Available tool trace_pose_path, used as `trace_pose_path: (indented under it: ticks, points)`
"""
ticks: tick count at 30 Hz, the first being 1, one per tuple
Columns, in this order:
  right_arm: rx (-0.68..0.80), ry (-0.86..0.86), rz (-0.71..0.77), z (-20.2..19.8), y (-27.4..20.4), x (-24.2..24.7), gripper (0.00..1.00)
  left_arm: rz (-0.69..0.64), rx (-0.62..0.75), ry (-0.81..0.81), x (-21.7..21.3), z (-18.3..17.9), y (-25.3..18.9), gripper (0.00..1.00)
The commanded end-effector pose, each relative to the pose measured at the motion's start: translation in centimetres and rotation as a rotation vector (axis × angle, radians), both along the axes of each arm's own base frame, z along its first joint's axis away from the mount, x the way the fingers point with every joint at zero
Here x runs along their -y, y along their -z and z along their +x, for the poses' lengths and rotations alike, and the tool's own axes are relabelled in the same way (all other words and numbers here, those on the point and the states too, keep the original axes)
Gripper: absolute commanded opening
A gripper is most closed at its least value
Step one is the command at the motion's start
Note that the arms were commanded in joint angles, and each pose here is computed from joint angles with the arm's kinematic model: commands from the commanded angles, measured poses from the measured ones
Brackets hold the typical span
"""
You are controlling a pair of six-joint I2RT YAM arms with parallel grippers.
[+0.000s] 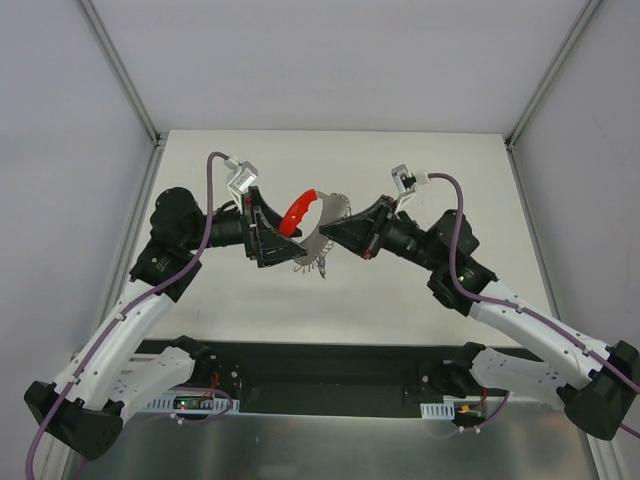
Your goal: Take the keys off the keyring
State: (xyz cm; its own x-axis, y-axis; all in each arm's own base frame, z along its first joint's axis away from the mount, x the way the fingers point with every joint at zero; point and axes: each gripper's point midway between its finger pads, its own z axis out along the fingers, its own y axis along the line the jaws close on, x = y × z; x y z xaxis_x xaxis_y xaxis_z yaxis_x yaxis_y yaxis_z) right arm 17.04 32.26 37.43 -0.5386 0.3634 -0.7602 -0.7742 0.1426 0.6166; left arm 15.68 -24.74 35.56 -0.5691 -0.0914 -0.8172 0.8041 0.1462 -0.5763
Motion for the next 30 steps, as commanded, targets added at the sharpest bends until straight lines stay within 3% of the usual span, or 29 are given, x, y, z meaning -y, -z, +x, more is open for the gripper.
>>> trace_pose_path:
  ticks: [1,10,18,21,22,25,27,30]
  points:
    - [0.106,0.040,0.181,-0.1,-5.9,0.9,0.01,-0.083,0.039,0.014,0.4,-0.6,-1.6,0.72]
    - [0.107,0.054,0.196,0.0,-5.8,0.7,0.01,-0.149,0.011,-0.012,1.4,-0.1,-1.3,0.67]
    - [0.104,0.042,0.185,0.1,-5.5,0.1,0.01,-0.154,0.017,0.002,1.8,-0.1,-1.9,0.52]
    - [0.098,0.047,0.181,0.1,-5.3,0.0,0.01,-0.146,0.011,0.020,2.0,0.0,-1.9,0.39]
    - [0.097,0.049,0.177,0.2,-5.1,0.0,0.01,-0.148,0.012,0.020,2.0,0.0,-2.0,0.29]
    - [0.089,0.042,0.165,0.2,-4.7,-0.2,0.01,-0.155,0.014,0.015,2.0,0.1,-2.5,0.15]
    - [0.087,0.039,0.137,0.2,-4.2,-0.4,0.04,-0.158,0.020,0.022,2.1,0.1,-2.8,0.00]
    - [0.097,0.053,0.056,0.1,-3.1,0.0,0.18,-0.163,0.013,0.023,2.0,0.0,-3.2,0.00]
